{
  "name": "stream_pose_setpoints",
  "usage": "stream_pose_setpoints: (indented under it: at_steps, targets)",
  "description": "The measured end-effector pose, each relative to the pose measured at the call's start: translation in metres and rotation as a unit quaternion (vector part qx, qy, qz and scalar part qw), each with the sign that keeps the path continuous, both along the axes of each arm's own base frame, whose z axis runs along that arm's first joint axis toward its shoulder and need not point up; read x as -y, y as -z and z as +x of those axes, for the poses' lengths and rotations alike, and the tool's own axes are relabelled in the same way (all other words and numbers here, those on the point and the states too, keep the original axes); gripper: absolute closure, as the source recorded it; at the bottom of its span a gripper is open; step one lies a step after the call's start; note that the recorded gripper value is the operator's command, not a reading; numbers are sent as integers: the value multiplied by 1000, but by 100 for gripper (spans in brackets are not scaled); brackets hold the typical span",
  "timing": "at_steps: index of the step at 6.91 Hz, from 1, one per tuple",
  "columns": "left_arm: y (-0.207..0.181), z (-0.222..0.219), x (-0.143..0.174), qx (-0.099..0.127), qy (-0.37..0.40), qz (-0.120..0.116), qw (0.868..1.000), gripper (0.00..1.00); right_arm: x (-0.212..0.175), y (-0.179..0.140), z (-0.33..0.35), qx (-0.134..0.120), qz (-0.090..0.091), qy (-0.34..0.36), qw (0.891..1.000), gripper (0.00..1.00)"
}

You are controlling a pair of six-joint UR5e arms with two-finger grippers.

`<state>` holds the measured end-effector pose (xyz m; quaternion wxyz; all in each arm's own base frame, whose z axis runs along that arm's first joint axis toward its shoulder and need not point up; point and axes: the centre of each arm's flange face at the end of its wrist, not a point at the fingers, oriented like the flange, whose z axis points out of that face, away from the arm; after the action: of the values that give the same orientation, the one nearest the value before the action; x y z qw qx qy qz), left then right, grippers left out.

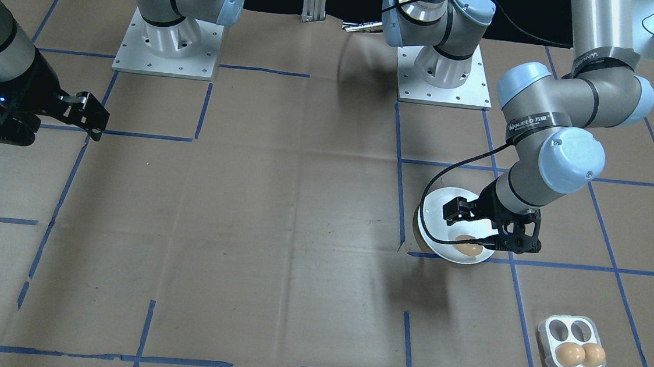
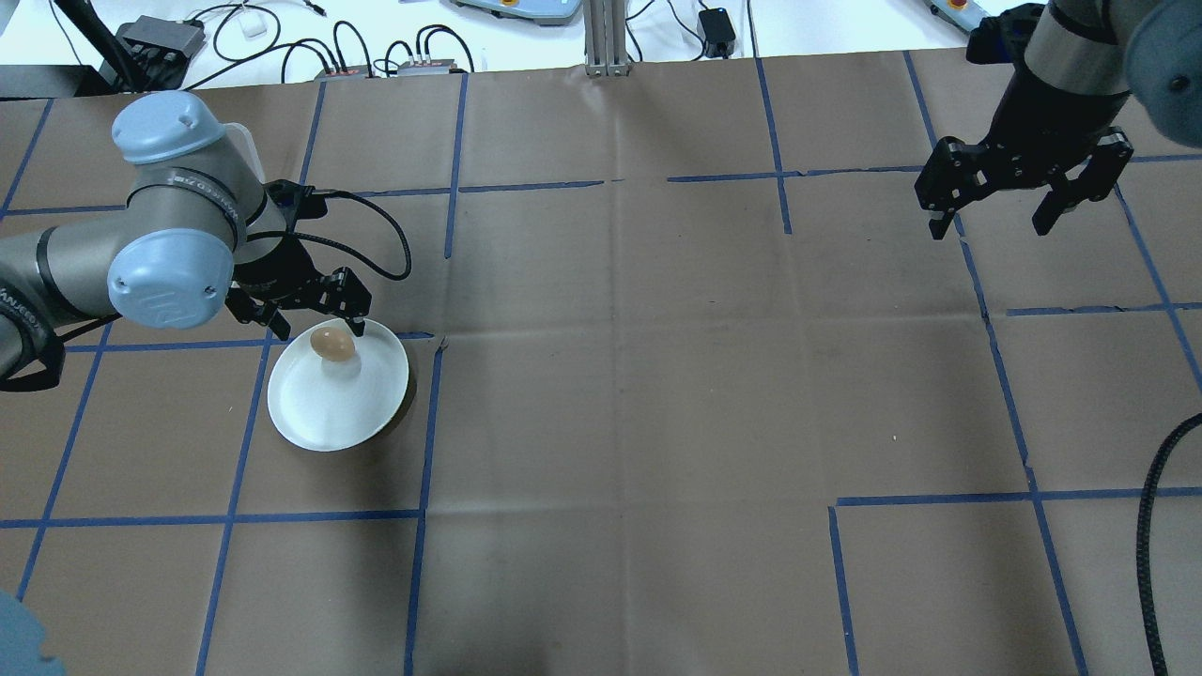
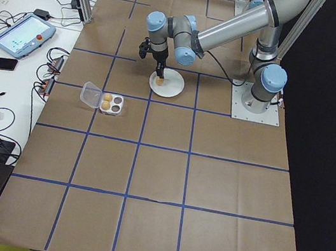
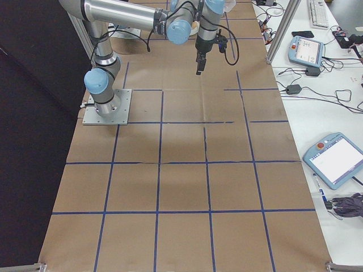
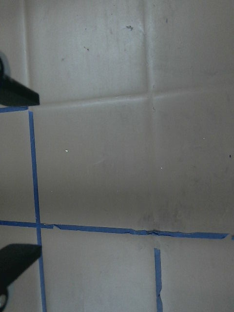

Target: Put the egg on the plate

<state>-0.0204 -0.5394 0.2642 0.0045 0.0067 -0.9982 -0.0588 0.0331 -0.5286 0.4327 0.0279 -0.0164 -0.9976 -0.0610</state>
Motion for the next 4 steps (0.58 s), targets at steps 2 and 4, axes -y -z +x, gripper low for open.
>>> stream_pose_setpoints:
  at_steps: [2, 4]
  targets:
    - [-49, 6, 6, 9, -4, -41, 999, 0, 0, 0, 0, 0, 0, 0, 1000, 0]
    - [-84, 43, 39, 15, -23, -79, 997, 0, 0, 0, 0, 0, 0, 0, 1000, 0]
